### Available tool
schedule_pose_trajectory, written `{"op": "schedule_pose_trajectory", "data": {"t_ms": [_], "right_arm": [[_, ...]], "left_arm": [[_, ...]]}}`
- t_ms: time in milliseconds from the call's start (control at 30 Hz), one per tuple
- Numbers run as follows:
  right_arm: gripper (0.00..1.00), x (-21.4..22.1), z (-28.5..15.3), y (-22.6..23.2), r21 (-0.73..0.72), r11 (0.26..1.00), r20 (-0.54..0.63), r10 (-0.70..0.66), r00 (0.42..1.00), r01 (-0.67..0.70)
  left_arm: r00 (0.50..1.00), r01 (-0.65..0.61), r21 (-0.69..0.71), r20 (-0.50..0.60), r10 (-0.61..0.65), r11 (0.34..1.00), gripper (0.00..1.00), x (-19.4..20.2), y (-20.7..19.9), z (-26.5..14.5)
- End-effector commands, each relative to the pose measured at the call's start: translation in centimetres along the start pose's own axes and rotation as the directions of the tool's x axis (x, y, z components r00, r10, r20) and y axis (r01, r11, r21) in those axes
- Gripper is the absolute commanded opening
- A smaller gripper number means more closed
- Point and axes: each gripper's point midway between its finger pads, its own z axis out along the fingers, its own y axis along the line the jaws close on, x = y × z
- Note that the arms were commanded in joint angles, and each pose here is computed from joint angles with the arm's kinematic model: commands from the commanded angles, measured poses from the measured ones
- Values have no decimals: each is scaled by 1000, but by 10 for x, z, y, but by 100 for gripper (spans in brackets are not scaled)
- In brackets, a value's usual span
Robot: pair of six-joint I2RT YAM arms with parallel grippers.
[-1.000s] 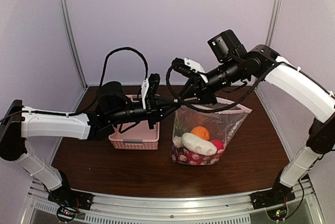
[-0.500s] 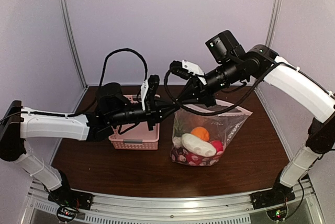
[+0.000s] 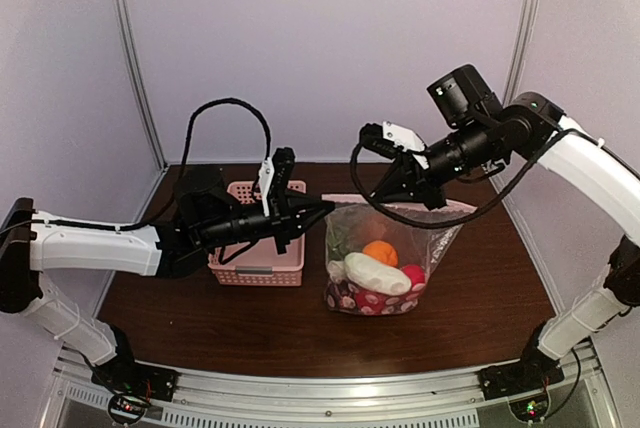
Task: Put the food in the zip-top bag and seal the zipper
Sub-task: Zip the zipper on the zipper food storage bag.
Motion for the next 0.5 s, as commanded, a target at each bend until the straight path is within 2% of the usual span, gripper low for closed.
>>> {"op": "schedule_pose_trajectory", "data": {"t_ms": [0,467], "right_arm": [[0,40,-32,-8,104,993,-106,66,992,-55],[0,105,-80,-12,215,970,-188,156,970,-114]], "left_arm": [[999,-23,-87,31,26,996,0,-9,16,-12],[1000,-15,-107,24,18,994,0,-6,21,-12]]}}
